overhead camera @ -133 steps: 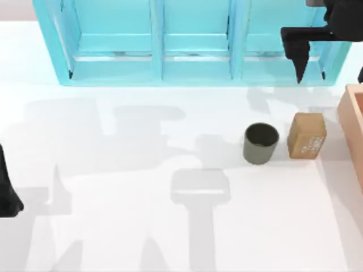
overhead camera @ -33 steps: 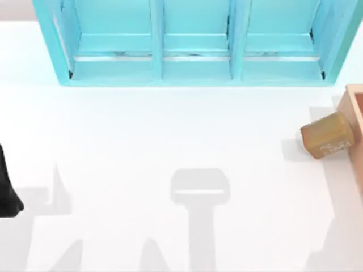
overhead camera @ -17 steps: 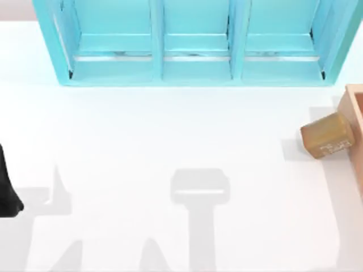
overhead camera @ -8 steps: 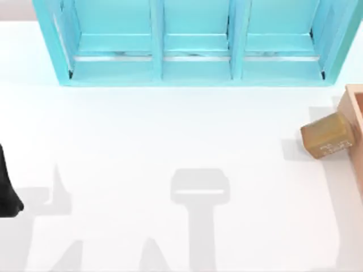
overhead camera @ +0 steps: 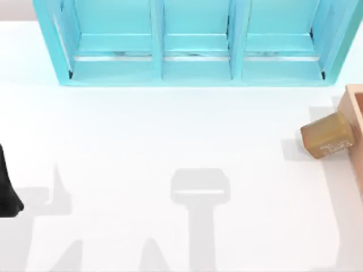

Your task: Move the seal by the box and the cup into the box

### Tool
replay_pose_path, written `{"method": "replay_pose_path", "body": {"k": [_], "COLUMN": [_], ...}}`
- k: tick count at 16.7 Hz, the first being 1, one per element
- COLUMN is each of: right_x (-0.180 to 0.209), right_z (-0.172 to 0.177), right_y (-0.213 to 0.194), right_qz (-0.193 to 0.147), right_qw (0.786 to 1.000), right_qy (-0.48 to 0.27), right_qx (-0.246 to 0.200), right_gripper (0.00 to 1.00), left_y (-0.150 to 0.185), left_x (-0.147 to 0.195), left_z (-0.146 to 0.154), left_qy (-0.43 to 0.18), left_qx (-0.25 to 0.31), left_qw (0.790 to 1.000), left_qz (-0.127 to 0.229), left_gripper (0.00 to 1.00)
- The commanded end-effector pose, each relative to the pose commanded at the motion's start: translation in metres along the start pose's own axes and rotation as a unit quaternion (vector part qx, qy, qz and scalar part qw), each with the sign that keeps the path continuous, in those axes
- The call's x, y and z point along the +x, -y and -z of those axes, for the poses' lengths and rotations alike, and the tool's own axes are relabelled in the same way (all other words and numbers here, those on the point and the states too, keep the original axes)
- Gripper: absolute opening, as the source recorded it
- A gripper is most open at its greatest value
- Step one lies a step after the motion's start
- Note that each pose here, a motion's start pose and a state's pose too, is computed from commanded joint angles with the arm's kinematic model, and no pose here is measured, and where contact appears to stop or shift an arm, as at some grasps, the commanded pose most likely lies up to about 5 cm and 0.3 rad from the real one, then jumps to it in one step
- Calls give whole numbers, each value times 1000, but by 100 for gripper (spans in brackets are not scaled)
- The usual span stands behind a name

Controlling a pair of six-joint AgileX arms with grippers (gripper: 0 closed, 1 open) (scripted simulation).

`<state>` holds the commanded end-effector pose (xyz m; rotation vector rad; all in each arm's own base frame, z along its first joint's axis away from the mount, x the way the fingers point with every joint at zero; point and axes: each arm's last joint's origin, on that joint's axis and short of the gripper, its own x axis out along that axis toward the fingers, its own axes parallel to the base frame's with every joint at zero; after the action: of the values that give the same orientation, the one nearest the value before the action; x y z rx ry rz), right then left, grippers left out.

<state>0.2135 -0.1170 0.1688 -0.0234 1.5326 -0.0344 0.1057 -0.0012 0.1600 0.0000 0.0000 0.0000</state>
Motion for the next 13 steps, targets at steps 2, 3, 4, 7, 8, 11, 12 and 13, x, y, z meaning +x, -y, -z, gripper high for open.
{"method": "replay_pose_path", "body": {"k": [2,3,4,7,8,11,12,13], "right_x": [0,0,-1,-31,-48,-100,-113,-122], "right_z": [0,0,0,-4,-5,-3,-2,-1], "right_y": [0,0,0,3,4,4,3,2], "right_qz": [0,0,1,32,47,83,88,88], "right_qw": [1000,1000,1000,999,998,992,991,991], "right_qy": [0,0,1,33,51,96,102,103], "right_qx": [0,0,0,7,10,17,18,17], "right_gripper": [100,100,100,100,100,100,100,100], "left_y": [0,0,0,0,0,0,0,0], "left_x": [0,0,0,0,0,0,0,0], "left_z": [0,0,0,0,0,0,0,0], "left_qy": [0,0,0,0,0,0,0,0], "left_qx": [0,0,0,0,0,0,0,0], "left_qw": [1000,1000,1000,1000,1000,1000,1000,1000], "left_qz": [0,0,0,0,0,0,0,0], "left_gripper": [100,100,100,100,100,100,100,100]}}
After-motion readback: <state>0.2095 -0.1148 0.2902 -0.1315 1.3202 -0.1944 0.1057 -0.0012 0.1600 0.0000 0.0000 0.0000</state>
